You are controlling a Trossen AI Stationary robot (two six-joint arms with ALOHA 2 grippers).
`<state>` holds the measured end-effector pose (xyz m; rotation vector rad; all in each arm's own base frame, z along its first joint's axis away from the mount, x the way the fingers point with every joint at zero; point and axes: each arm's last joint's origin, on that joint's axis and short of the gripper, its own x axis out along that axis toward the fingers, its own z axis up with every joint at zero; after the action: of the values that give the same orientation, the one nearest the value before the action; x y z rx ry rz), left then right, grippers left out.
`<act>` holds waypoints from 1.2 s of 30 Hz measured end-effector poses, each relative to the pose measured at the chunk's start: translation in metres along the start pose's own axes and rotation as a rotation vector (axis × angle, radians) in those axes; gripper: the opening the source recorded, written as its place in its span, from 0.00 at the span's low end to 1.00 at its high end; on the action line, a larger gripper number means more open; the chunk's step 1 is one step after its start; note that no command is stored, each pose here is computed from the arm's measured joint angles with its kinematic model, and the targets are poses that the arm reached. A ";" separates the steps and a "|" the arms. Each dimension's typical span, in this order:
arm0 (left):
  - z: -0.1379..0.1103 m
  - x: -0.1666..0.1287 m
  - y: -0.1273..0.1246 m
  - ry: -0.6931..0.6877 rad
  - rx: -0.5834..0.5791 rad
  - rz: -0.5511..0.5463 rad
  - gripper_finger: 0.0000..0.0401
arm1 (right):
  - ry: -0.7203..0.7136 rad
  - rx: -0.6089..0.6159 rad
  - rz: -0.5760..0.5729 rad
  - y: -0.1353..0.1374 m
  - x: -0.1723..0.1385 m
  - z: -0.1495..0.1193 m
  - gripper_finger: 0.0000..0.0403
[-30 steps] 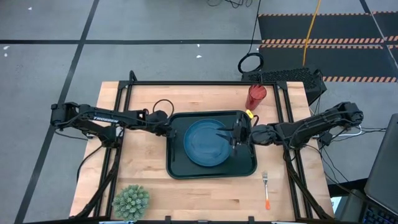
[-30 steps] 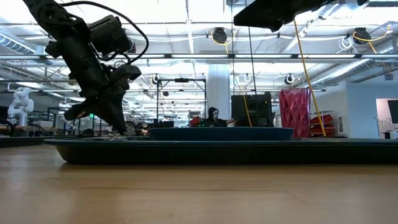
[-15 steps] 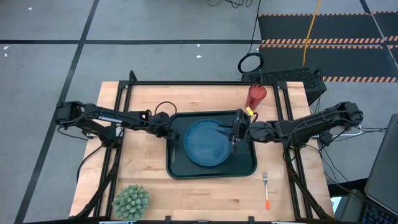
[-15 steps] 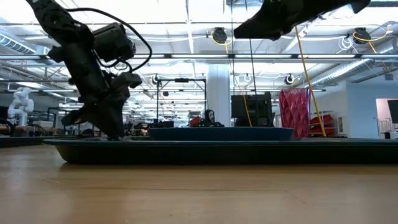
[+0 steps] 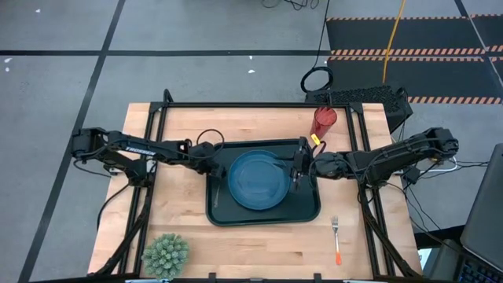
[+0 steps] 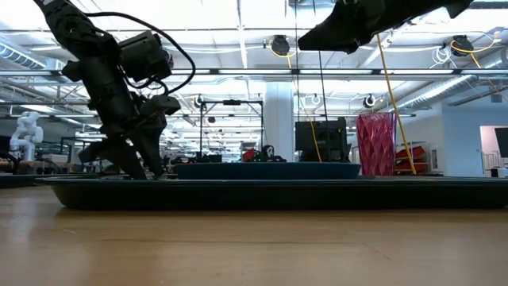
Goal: Pick and place plate/cup/fork/spoon on tray
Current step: Put the black spoon to the left of the blue plate on the black tray
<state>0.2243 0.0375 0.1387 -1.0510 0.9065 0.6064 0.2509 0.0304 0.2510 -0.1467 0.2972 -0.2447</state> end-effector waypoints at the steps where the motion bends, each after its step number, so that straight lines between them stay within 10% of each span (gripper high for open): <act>1: 0.000 0.000 0.000 -0.001 0.006 0.000 0.38 | 0.000 0.003 0.000 0.000 0.000 0.000 0.21; 16: 0.016 -0.028 -0.023 -0.048 0.253 0.007 0.38 | 0.006 0.010 0.003 0.001 0.000 -0.001 0.21; 27: 0.014 -0.038 -0.043 -0.123 0.979 0.120 0.38 | 0.000 0.020 0.003 0.001 0.000 0.000 0.21; 36: 0.003 -0.011 -0.043 -0.032 1.162 0.204 0.38 | 0.001 0.010 -0.027 -0.001 0.000 0.000 0.21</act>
<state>0.2541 0.0227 0.1687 0.0966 1.1127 0.1690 0.2504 0.0300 0.2511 -0.1413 0.2950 -0.2730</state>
